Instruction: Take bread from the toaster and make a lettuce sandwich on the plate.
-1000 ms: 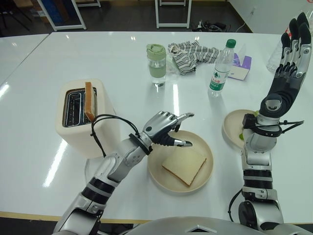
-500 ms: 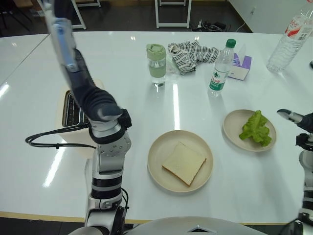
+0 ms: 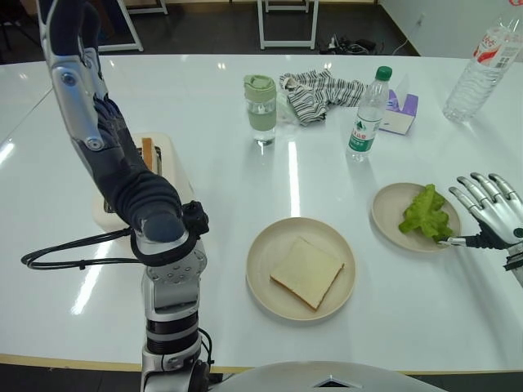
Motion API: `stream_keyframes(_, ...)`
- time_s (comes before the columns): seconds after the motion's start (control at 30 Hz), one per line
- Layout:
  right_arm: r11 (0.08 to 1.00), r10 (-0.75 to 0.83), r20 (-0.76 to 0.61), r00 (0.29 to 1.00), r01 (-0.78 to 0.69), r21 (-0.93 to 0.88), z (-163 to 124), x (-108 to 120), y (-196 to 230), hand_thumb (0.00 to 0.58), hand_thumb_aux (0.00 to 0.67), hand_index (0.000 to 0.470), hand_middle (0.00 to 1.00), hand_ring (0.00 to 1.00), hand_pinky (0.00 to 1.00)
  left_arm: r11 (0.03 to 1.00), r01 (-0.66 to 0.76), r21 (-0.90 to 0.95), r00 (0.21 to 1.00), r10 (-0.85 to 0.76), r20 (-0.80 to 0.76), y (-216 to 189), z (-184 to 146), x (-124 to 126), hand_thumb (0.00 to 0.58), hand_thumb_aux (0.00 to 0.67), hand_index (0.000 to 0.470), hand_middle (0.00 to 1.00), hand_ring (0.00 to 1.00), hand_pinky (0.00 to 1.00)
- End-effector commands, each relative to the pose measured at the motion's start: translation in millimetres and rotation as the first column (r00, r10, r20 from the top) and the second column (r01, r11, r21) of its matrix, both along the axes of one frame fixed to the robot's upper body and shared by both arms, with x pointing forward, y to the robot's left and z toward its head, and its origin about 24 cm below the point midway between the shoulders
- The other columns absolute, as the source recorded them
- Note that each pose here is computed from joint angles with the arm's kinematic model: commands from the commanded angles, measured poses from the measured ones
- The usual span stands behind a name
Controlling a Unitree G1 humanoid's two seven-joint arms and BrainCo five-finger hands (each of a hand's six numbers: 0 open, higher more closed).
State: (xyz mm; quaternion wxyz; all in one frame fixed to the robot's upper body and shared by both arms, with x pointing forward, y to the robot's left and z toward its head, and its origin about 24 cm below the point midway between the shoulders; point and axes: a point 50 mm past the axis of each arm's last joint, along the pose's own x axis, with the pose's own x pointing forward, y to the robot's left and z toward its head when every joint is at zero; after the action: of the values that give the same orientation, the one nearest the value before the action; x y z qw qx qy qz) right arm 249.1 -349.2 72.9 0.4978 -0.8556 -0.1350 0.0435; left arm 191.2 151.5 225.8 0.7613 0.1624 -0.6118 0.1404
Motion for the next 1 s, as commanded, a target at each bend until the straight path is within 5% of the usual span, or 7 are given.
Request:
stream_keyframes(0.03,1.000,0.014,-0.019,1.000,-0.015,-0.017,-6,12,5,0.000,0.000,0.000,0.00,0.00,0.00,1.000,-0.014,0.001,1.000,0.014,-0.013,3,-1,-1,0.000,0.000,0.000,0.00,0.00,0.00)
stream_keyframes(0.73,0.998,-0.060,-0.215,0.975,0.063,0.008,-44,13,4,0.000,0.000,0.000,0.00,0.00,0.00,0.997,-0.020,0.079,0.998,0.025,-0.057,2,-7,1,0.000,0.000,0.000,0.00,0.00,0.00)
stream_keyframes(0.77,0.997,-0.065,-0.231,0.971,0.071,0.018,-46,14,5,0.220,0.142,0.100,0.00,0.00,0.00,0.997,-0.021,0.079,0.998,0.025,-0.058,2,-7,1,0.000,0.000,0.000,0.00,0.00,0.00)
stream_keyframes(0.8,0.997,-0.070,-0.246,0.967,0.079,0.027,-48,14,5,0.521,0.457,0.321,0.00,0.00,0.00,0.997,-0.021,0.080,0.998,0.026,-0.058,2,-7,1,0.000,0.000,0.000,0.00,0.00,0.00)
stream_keyframes(0.83,0.995,-0.076,-0.263,0.962,0.089,0.037,-50,13,6,0.580,0.670,0.470,0.00,0.00,0.00,0.996,-0.021,0.081,0.998,0.026,-0.058,2,-7,0,0.000,0.000,0.000,0.00,0.00,0.00)
stream_keyframes(1.0,0.991,-0.088,-0.310,0.947,0.113,0.065,-58,10,7,0.580,0.670,0.470,0.00,0.00,0.00,0.996,-0.023,0.088,0.998,0.028,-0.059,2,-8,0,0.000,0.000,0.000,0.00,0.00,0.00)
